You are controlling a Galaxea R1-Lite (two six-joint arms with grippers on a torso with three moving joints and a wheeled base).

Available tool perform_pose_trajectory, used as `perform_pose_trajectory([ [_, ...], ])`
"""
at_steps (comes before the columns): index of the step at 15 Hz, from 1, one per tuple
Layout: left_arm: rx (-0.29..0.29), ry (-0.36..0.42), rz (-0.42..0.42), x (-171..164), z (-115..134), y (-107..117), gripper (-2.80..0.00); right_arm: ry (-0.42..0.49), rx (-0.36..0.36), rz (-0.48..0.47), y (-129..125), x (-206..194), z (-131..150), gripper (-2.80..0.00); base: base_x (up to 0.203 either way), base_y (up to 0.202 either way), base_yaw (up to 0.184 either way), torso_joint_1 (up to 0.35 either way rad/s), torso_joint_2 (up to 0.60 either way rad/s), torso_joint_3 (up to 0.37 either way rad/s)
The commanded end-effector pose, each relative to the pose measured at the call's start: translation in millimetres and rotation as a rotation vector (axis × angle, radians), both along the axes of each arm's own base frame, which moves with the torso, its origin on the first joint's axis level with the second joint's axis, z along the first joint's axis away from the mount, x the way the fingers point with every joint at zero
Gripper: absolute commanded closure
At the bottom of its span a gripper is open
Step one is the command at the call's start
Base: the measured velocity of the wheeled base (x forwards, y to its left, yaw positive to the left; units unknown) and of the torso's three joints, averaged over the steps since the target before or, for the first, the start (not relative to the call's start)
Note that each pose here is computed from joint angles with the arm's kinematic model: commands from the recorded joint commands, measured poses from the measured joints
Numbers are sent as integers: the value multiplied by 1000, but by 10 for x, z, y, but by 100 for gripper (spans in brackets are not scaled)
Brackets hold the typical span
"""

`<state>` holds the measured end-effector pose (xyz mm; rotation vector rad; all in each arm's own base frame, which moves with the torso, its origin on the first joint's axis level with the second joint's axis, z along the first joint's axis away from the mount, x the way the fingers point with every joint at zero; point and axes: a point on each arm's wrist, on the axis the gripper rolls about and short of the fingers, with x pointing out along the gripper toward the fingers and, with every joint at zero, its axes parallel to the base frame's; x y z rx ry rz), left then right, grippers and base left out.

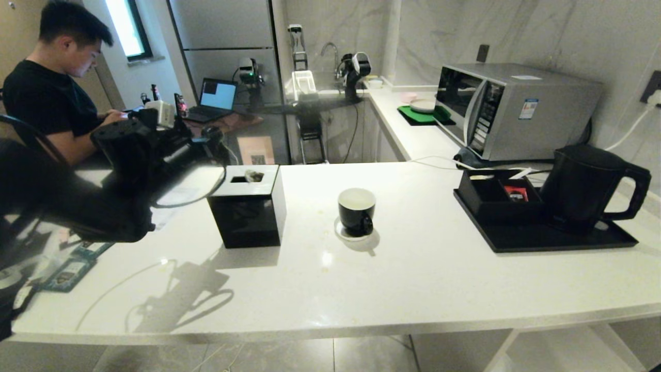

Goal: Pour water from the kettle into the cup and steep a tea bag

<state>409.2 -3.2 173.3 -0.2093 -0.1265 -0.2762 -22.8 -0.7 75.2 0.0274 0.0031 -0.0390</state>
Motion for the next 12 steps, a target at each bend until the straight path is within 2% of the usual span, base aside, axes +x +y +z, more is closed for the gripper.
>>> perform_pose_trajectory([
  [1, -1, -14, 28, -8, 36, 125, 0, -1, 0, 1, 0, 0, 0, 0, 0, 0, 0, 0, 0, 0],
  [12, -1, -11, 55, -17, 26, 239, 0, 1, 0, -1, 0, 1, 0, 0, 0, 0, 0, 0, 0, 0],
])
